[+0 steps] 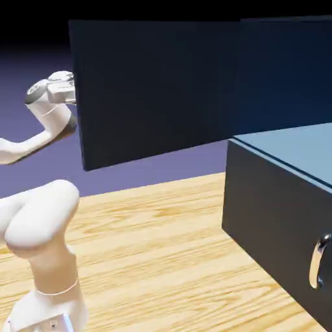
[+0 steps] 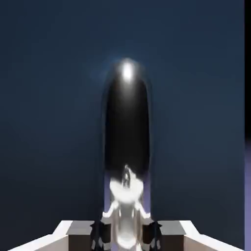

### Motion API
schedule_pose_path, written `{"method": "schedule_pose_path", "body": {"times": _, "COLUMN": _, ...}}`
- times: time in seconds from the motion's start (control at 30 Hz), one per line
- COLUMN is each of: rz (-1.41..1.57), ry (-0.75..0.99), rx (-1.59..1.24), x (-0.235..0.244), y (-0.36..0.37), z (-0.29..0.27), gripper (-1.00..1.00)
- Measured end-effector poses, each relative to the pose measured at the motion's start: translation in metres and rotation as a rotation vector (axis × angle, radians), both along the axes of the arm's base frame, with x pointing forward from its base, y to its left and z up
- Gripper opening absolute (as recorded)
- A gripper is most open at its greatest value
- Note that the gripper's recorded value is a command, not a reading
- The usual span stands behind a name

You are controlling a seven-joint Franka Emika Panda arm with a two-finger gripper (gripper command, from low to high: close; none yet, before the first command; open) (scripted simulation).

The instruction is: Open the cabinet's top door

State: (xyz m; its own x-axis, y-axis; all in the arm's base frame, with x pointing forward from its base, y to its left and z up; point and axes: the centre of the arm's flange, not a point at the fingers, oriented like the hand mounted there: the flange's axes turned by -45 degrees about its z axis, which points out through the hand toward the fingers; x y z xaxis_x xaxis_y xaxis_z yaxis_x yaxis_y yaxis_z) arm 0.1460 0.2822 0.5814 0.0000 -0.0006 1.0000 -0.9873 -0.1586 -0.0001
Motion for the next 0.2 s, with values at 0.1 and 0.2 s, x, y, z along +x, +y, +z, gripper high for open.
{"method": "schedule_pose_path", "body": {"times": 0.1, "rz": -0.058, "ry": 0.000, "rx": 0.000, "x": 0.005, "y": 0.028, "z": 0.000, "gripper": -1.00}}
{"method": "schedule_pose_path", "body": {"times": 0.2, "rz": -0.113, "ry": 0.000, "rx": -0.001, "x": 0.011, "y": 0.055, "z": 0.000, "gripper": -1.00}}
